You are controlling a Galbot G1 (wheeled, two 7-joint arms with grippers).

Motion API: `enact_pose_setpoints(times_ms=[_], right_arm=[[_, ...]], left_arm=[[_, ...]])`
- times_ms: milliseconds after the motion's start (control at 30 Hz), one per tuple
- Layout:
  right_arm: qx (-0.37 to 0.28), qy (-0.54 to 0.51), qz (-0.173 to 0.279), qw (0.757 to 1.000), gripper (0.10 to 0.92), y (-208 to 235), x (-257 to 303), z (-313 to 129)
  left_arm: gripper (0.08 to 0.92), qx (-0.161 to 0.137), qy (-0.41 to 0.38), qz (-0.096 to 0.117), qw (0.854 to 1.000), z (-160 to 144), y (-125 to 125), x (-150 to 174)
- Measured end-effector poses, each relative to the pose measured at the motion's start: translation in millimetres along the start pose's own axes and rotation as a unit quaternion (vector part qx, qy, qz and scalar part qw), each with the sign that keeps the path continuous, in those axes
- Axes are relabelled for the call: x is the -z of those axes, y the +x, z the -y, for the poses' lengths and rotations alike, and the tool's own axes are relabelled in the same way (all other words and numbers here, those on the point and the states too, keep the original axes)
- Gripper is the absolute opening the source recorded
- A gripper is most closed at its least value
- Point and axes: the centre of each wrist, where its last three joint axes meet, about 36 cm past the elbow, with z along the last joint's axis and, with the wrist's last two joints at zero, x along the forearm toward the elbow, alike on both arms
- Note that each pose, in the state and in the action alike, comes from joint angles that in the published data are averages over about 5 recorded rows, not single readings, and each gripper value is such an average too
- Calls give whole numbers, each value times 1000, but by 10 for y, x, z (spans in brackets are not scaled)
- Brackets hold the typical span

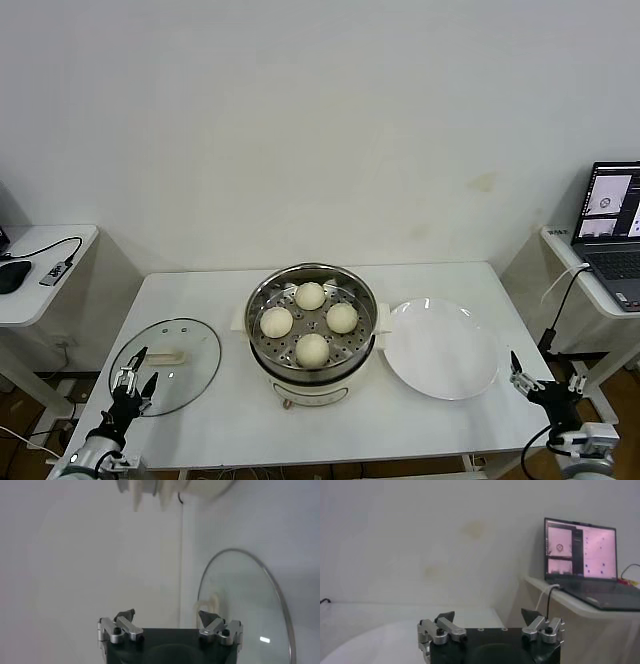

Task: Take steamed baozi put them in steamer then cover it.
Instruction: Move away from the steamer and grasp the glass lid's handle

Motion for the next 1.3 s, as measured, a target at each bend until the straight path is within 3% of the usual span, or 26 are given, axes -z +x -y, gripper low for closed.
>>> enact_pose_setpoints(times_ms=[800,1300], right_arm=[[-21,-11,-19,1000,823,177,-79,-20],[-25,-6,-23,999,823,203,-124,-8]], left_arm=[[823,-13,-35,-4,999,85,-704,-193],[821,-15,-26,-17,999,118,-955,-310]])
